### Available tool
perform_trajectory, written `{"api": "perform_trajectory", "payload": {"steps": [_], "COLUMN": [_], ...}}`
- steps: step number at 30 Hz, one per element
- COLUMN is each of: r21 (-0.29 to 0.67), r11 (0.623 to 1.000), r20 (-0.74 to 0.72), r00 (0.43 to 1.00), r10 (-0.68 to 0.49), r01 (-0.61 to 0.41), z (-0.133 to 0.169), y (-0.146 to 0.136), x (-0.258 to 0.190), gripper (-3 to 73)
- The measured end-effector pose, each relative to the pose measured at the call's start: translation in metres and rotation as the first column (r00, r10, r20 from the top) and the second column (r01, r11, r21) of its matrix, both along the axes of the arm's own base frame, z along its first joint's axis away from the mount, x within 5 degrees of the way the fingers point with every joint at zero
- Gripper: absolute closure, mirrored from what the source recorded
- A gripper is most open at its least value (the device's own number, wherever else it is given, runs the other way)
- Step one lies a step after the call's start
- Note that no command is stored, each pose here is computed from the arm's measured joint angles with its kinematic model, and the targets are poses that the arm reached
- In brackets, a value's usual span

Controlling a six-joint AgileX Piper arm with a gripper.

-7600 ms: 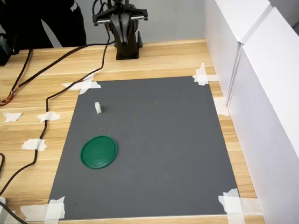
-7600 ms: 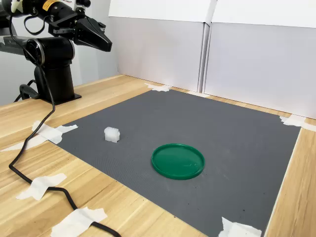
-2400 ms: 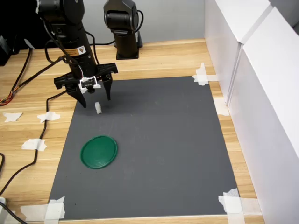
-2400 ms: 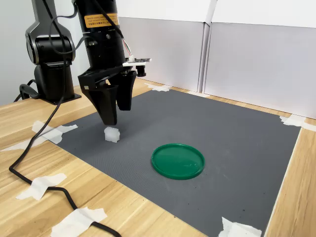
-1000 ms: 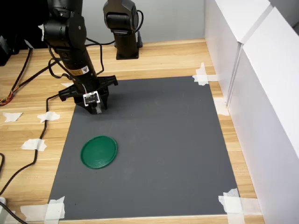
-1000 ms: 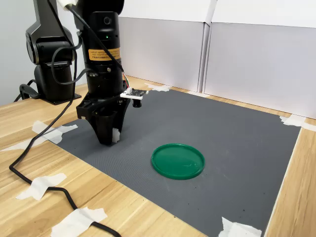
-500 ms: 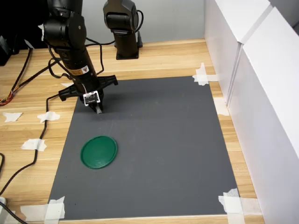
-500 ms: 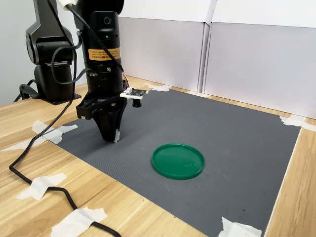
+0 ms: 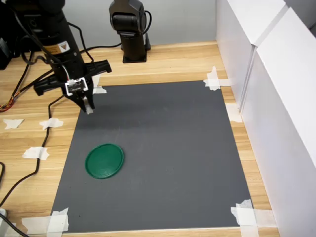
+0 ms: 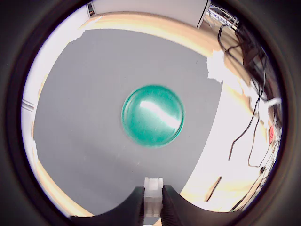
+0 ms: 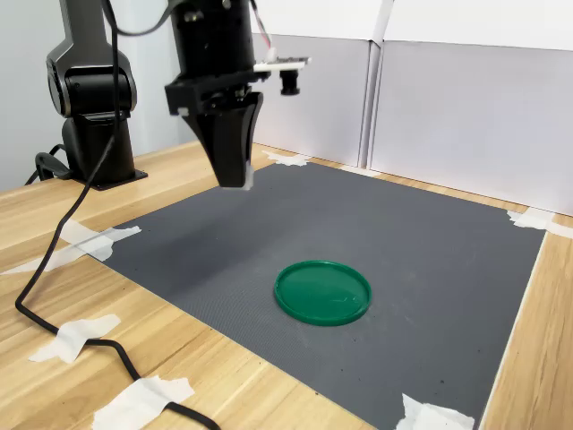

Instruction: Grasp a white terminal and put it on the green lid.

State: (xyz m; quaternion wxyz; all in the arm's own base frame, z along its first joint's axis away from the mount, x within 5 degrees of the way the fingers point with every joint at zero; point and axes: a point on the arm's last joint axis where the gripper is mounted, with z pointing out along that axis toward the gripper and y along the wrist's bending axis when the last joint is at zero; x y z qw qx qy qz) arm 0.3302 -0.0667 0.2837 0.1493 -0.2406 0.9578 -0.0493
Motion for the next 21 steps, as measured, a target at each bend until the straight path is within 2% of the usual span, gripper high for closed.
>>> {"api": "perform_trajectory", "payload": {"steps": [5,9,21], "r21": [-0.032,-0.023,-0.019], "r11": [0.996,0.996,0.999], "r20": [-0.012,-0.005,-0.08], "r00": [0.997,0.996,0.996], "r10": [0.082,0.084,0.043], "r01": [-0.082,-0.084,-0.045], "z": [0.003,-0.001,-0.06], "y": [0.019,0.028,0.025], "x": [0.028,0.047,0.078], "gripper": [61.0,61.0,61.0]}}
